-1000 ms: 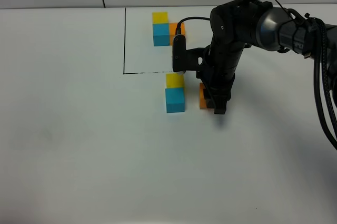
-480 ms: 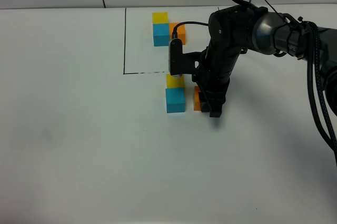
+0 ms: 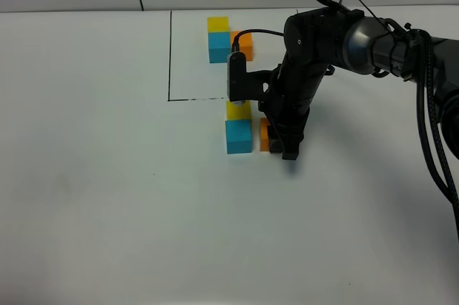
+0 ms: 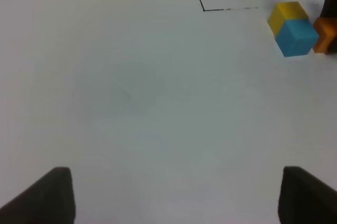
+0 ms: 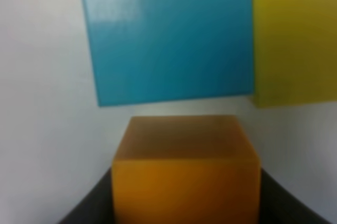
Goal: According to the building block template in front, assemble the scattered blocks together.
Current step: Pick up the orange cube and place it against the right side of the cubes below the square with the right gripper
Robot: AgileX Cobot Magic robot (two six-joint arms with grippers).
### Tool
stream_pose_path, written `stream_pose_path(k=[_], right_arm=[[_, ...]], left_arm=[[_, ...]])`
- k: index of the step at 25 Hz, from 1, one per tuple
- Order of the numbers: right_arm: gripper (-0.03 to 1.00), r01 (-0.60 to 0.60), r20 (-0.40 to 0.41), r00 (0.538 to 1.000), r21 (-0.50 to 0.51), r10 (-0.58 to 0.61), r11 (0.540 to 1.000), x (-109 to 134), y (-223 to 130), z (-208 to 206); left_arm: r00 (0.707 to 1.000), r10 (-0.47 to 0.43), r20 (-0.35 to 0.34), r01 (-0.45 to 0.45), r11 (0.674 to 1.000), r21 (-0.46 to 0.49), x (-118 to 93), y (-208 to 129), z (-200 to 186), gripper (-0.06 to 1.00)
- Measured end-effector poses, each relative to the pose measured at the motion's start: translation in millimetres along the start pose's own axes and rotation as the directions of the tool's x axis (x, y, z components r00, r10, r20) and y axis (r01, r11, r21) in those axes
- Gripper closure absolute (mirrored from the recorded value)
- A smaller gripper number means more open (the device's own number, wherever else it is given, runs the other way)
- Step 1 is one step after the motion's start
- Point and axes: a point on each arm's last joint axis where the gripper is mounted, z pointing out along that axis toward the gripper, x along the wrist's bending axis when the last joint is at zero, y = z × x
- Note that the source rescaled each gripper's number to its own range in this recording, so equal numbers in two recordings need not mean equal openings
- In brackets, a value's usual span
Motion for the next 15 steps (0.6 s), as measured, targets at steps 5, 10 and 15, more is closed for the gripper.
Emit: stream_pose_path(k=[5, 10, 15], right_arm=[[0.94, 0.024, 0.008, 1.0, -0.011, -0.024, 1.0, 1, 4, 1], [0.94, 0.042, 0.023, 0.999, -0.019, -0.041, 0.999, 2, 11, 2], [0.94, 0.046, 0.023, 0.999, -0.018, -0.045, 0.999, 3, 11, 3]], left_arm=[[1.0, 0.0, 0.0, 0.0, 1.0, 0.0, 0, 0, 0, 0.29], [1.0, 0.0, 0.0, 0.0, 1.0, 0.0, 0, 0, 0, 0.29], [1.0, 0.0, 0.0, 0.0, 1.0, 0.0, 0, 0, 0, 0.29]])
